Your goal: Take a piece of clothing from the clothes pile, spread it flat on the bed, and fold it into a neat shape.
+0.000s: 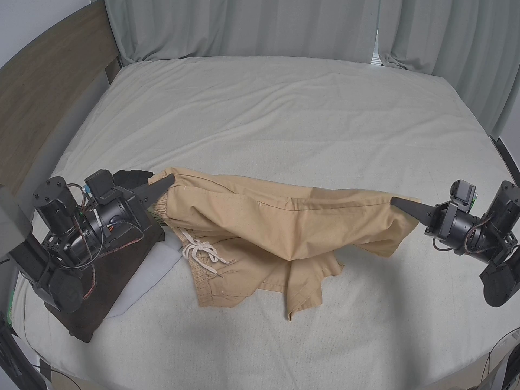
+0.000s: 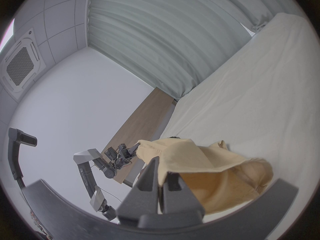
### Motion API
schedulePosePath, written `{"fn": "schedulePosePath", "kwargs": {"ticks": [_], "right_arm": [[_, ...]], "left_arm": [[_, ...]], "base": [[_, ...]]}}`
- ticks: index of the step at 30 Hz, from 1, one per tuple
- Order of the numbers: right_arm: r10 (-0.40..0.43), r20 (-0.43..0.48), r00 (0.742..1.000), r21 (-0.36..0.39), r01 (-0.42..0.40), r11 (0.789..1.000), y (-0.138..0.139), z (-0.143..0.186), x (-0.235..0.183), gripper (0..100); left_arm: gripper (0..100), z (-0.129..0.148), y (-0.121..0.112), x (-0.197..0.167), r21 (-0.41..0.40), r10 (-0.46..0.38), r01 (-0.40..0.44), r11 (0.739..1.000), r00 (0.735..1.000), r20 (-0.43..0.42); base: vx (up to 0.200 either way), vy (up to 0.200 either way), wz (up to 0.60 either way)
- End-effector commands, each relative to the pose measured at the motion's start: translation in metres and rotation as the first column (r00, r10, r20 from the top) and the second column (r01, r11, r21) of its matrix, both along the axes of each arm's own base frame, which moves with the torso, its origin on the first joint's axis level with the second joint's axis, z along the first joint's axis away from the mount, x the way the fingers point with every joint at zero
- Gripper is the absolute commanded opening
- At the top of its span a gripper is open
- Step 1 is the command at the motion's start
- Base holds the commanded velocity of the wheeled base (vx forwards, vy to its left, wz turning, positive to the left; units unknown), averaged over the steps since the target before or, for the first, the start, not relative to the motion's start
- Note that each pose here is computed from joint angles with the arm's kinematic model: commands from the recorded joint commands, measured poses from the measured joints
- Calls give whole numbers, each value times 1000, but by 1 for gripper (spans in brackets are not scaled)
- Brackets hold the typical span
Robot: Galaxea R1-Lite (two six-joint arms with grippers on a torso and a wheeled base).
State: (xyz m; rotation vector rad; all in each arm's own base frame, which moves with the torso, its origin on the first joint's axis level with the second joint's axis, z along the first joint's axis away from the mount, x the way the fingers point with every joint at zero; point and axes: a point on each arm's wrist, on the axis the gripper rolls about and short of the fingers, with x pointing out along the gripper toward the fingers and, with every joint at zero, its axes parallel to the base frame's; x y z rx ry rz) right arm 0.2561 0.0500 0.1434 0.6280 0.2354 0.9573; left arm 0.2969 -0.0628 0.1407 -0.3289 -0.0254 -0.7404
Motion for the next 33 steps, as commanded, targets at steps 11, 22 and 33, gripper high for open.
{"fn": "schedulePosePath", "kwargs": {"ticks": [11, 22, 33], "right_arm": [[-66, 56, 996, 9, 66, 998, -17, 12, 7, 0], [-137, 81, 987, 35, 134, 990, -27, 22, 15, 0], [-170, 92, 981, 39, 167, 985, -36, 24, 19, 0]], "left_arm": [[0, 6, 3, -1, 24, -24, 23, 999, 999, 42], [0, 9, 3, -2, 20, -24, 23, 1000, 998, 52], [0, 14, 9, 2, 13, -2, 1, 1000, 998, 69]], "base": [[0, 0, 0], [0, 0, 0], [0, 0, 0]]}}
